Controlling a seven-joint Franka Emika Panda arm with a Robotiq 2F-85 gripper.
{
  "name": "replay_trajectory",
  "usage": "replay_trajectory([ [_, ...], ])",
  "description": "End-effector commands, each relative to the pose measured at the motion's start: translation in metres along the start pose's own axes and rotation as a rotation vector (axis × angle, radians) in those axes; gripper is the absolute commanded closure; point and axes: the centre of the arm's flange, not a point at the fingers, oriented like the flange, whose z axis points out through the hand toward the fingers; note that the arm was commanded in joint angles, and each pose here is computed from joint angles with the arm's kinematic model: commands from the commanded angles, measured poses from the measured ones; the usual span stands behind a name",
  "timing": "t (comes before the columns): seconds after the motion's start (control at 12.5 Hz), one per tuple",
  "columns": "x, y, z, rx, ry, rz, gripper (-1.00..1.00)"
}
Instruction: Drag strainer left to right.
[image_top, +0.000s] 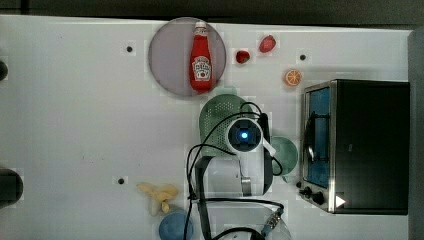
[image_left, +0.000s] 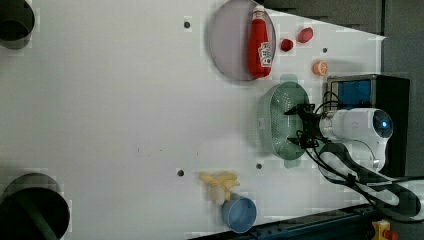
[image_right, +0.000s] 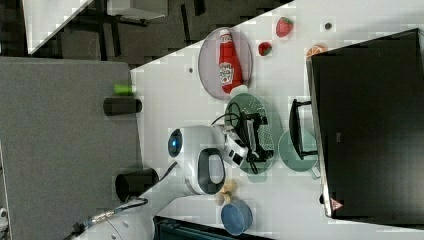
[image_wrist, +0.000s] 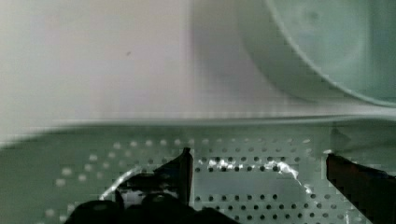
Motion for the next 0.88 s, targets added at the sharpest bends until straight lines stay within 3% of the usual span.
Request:
replay_trajectory([
  [0.08, -0.02, -0.021, -0.073, 0.12, 0.035, -0.194, -1.0],
  [0.24, -0.032, -0.026, -0.122, 0.121, 0.064, -0.221, -1.0],
  [0.56, -0.037, -0.019, -0.221, 0.034, 0.116, -0.28, -1.0],
  [0.72, -0.034, -0.004, -0.264, -0.004, 0.037, -0.338, -1.0],
  [0.88, -0.03, 0.009, -0.311, 0.048, -0.081, -0.419, -1.0],
])
